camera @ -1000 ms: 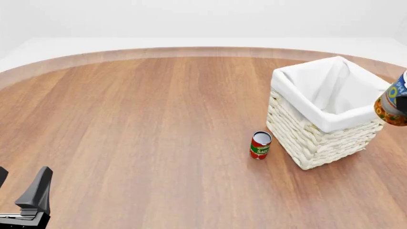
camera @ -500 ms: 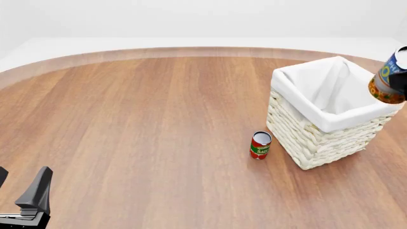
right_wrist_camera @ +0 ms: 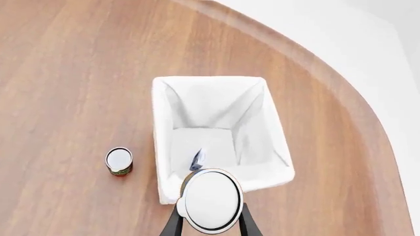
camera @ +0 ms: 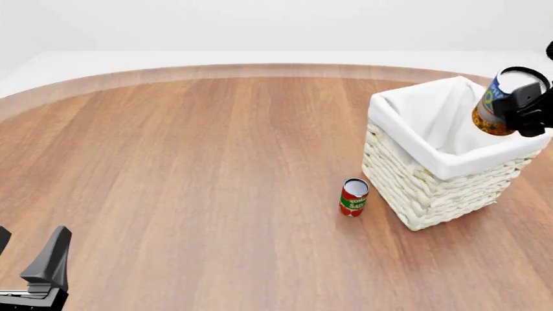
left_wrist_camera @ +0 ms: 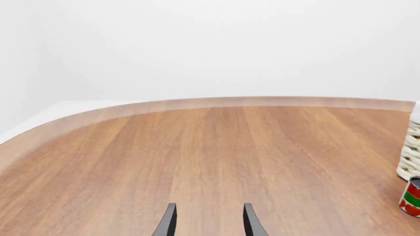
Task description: Pick up the alphabet soup and the cream cheese box, and put them in the basket.
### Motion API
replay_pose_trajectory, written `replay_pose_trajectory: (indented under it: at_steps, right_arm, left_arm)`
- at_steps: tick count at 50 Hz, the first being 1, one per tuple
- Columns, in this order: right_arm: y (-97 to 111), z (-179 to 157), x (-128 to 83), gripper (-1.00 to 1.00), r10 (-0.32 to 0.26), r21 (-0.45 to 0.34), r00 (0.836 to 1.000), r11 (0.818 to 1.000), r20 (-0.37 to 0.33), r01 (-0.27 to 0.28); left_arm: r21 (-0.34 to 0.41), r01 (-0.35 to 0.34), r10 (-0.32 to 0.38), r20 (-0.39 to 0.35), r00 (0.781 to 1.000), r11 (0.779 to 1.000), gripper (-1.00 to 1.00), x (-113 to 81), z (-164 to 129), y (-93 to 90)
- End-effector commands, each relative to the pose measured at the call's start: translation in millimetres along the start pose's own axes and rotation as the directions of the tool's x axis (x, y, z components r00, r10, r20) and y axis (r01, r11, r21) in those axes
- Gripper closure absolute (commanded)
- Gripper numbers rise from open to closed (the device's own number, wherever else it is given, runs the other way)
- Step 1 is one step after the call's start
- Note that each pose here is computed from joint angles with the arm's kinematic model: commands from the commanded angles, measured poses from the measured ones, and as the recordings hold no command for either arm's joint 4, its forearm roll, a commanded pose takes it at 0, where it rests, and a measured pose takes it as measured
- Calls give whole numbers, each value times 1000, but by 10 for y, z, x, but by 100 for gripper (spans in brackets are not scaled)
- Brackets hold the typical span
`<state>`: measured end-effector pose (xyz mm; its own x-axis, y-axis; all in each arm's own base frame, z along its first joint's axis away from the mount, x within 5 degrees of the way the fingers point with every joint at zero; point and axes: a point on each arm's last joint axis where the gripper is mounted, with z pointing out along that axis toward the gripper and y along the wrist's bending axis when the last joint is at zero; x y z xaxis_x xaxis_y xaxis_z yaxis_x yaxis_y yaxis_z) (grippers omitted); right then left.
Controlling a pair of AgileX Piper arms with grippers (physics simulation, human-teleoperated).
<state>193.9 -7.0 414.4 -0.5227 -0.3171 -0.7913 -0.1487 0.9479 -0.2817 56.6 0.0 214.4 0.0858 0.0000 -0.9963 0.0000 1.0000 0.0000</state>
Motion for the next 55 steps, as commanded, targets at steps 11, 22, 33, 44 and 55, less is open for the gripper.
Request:
replay_pose_trajectory:
  at_steps: [11, 22, 33, 44, 55]
  right_arm:
    - [-19, 408, -86, 100, 6, -9, 1000, 1000, -16, -7]
    - [-34, 638, -138, 100, 3, -15, 1000, 1000, -30, -4]
    - [-55, 842, -112, 100, -8, -15, 998, 1000, -55, 7]
    - [-87, 1008, -119, 100, -8, -12, 998, 1000, -67, 7]
    - [-128, 1203, -103, 100, -15, -11, 996, 1000, -93, 14]
  left_arm:
    - [0, 0, 0, 0, 1000, 1000, -100, 0, 0, 0]
    - [0, 0, 0, 0, 1000, 1000, -100, 0, 0, 0]
    - [0, 0, 0, 0, 1000, 1000, -100, 0, 0, 0]
    - [0, 0, 0, 0, 1000, 1000, -100, 0, 0, 0]
    - [0, 0, 0, 0, 1000, 1000, -100, 0, 0, 0]
